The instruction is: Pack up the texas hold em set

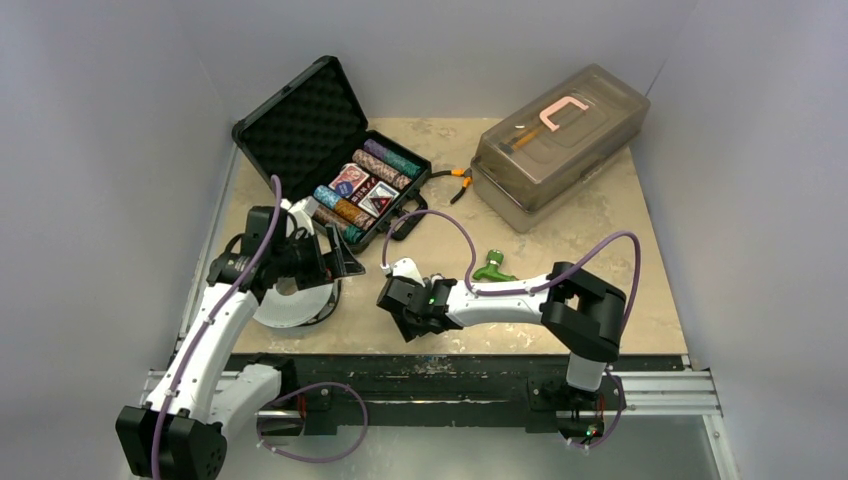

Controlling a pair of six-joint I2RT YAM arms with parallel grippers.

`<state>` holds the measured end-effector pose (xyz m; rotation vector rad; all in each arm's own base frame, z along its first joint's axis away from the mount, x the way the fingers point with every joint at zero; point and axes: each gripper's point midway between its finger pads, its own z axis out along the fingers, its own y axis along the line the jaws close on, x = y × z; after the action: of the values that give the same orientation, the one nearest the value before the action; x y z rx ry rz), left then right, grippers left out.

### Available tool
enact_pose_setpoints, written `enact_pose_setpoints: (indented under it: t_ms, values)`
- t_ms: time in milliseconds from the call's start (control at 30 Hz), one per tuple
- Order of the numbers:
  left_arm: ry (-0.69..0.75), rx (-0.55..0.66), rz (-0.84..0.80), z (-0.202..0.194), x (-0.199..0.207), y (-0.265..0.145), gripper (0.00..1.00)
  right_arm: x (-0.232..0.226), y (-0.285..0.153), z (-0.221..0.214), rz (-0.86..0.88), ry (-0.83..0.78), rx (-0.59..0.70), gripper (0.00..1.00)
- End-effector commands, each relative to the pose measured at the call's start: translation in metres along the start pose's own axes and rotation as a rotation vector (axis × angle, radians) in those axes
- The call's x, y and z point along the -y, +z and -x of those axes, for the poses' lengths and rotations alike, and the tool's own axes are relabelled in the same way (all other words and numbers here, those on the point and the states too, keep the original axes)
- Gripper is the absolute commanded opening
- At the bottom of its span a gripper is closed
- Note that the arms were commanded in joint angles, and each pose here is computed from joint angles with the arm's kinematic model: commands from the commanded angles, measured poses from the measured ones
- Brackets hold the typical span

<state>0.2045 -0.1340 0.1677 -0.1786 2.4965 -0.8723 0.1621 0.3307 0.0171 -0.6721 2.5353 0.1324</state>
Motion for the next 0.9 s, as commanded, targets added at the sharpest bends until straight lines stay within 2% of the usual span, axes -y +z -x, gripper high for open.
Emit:
enact_pose_setpoints:
  t_ms: [0, 167, 233, 367, 567, 800, 867]
  values:
    - [-0.013, 0.005, -0.023, -0.001, 0.002, 0.002, 0.88, 0.006, 0.005, 0.001, -0.046, -0.027, 0.008, 0.53]
    - [-0.086, -0.004, -0.028, -0.004, -0.002, 0.012, 0.86, 0.001, 0.007, -0.004, -0.009, -0.023, 0.001, 0.48]
    - [-0.112, -0.020, -0.027, -0.009, -0.006, 0.021, 0.81, -0.001, 0.007, -0.004, 0.003, -0.020, 0.006, 0.43]
    - [-0.082, -0.048, 0.016, -0.018, -0.012, 0.037, 0.79, 0.000, 0.001, 0.004, 0.014, -0.028, 0.045, 0.38]
    - [-0.098, -0.088, -0.059, -0.021, 0.001, 0.065, 0.78, 0.014, -0.009, 0.016, 0.008, -0.023, 0.126, 0.37]
    - [-0.146, -0.109, -0.119, -0.018, 0.009, 0.080, 0.77, 0.031, -0.011, 0.025, 0.015, -0.015, 0.161, 0.37]
    - [-0.145, -0.103, -0.115, -0.017, 0.010, 0.079, 0.77, 0.028, -0.013, 0.026, 0.036, -0.031, 0.160, 0.44]
